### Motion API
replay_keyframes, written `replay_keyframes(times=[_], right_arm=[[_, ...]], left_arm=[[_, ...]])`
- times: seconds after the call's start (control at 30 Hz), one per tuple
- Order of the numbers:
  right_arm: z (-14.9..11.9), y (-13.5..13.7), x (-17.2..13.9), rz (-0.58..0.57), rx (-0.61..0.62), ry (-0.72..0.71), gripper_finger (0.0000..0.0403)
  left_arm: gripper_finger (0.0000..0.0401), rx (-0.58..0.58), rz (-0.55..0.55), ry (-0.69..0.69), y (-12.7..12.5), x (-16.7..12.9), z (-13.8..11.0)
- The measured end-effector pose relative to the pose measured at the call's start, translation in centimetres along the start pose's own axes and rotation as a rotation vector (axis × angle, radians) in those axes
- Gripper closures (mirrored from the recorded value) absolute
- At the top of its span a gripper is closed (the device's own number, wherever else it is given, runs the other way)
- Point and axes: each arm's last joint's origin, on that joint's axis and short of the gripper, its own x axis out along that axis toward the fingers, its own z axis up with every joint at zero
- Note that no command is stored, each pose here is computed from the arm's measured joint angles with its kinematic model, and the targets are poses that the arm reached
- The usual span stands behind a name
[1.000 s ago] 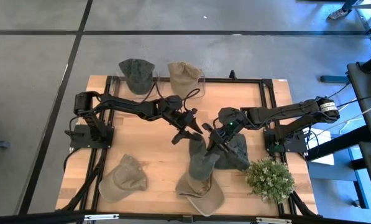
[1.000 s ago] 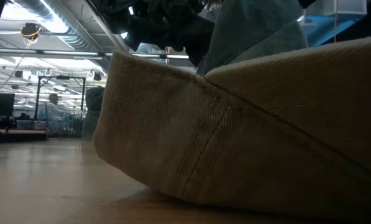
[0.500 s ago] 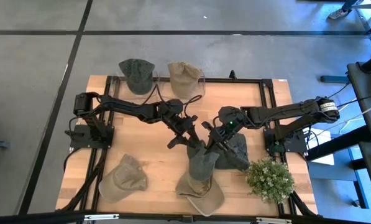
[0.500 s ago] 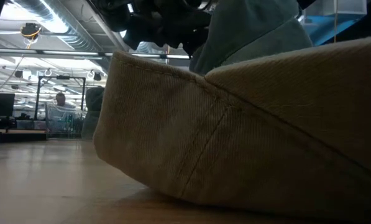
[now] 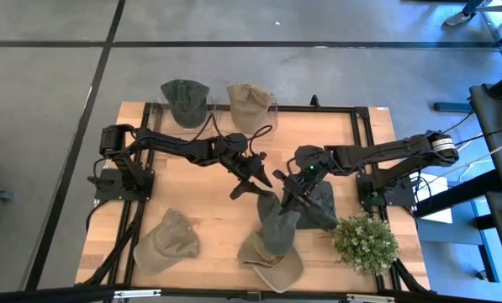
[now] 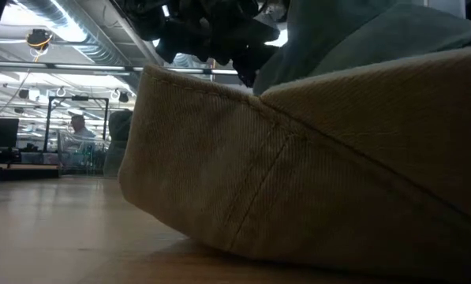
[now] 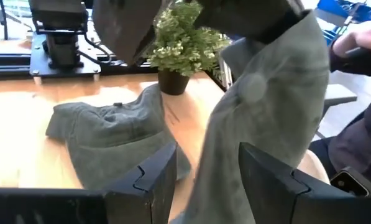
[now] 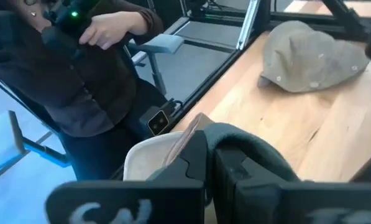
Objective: Pick & Place hat
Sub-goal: Put the left blue cap into the left transparent bin
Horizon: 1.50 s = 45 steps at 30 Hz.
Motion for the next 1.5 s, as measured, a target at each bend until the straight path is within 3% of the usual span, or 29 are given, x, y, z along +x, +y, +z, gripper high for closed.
replay_keyframes(times=[0.23, 0.7, 0.93, 1.5], right_arm=[[-0.5, -1.0, 0.9, 0.001, 0.038, 0.005, 0.0398], [0.6, -1.2, 1.1, 0.038, 0.009, -0.097, 0.0398], [0.4, -1.5, 0.8, 0.04, 0.042, -0.091, 0.0398], [0.0, -1.5, 0.8, 0.047, 0.111, -0.05, 0.0398]], left_arm=[[0.0237, 0.026, -0.064, -0.022, -0.8, 0.4, 0.3], [0.0237, 0.076, -0.063, -0.074, -0.9, 0.5, 0.9], [0.0237, 0.106, -0.196, -0.07, -2.1, 1.0, 0.9], [0.0237, 0.089, -0.201, -0.066, -2.1, 0.9, 0.8]])
